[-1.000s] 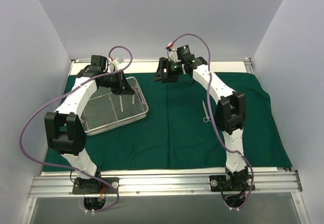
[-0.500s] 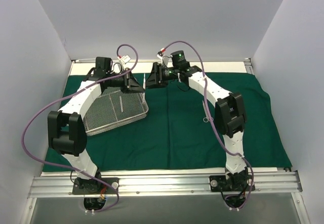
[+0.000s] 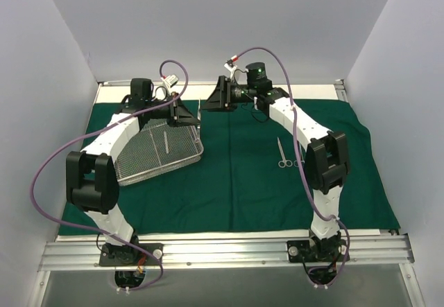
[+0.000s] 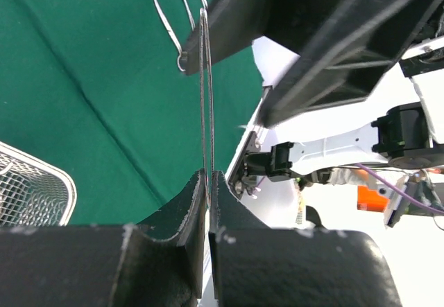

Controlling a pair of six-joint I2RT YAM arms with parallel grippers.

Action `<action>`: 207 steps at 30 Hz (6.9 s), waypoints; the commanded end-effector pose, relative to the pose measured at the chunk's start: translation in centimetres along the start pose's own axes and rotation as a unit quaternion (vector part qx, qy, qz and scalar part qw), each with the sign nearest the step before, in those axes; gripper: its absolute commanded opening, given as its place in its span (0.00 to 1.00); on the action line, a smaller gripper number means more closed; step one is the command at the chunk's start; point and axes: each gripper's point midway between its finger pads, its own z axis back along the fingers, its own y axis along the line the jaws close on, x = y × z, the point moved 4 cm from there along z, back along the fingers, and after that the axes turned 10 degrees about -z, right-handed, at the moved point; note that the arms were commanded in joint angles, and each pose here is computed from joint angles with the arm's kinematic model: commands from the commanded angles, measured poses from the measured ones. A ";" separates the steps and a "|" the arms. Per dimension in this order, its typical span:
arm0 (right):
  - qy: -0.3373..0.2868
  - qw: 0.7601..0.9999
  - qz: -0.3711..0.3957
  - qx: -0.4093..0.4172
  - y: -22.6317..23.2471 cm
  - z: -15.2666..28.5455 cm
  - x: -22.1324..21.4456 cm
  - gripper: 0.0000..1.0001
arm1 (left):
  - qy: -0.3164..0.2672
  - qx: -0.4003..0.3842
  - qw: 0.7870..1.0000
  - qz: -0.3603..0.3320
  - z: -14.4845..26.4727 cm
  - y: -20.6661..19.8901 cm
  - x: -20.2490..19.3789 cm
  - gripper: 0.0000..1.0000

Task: Open and lay out the surgical kit
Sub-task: Place the medical item in the surgical kit, then pick up the medical item from the container, then place the medical item in the surgical kit.

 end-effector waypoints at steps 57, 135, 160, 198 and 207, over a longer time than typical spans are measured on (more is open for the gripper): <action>0.089 0.824 -0.039 -0.559 -15.1 12.4 -6.1 0.00 | -0.043 0.427 0.900 0.078 14.9 9.2 -1.2 0.94; 0.021 0.853 -0.052 -0.519 -13.5 16.5 -3.5 0.53 | 0.230 0.608 0.757 0.064 3.3 23.0 -7.3 0.11; 0.004 0.940 -0.045 -0.338 -8.9 11.1 0.0 0.53 | 0.093 0.454 0.884 -0.054 4.9 7.1 1.2 0.02; 0.055 0.990 -0.095 -0.087 -1.7 -2.0 -0.2 0.22 | 0.060 0.222 0.962 -0.149 -2.0 -4.1 0.4 0.02; 0.023 0.997 -0.078 -0.014 0.0 0.7 1.5 0.00 | 0.043 0.114 0.980 -0.157 -0.9 -5.8 0.0 0.68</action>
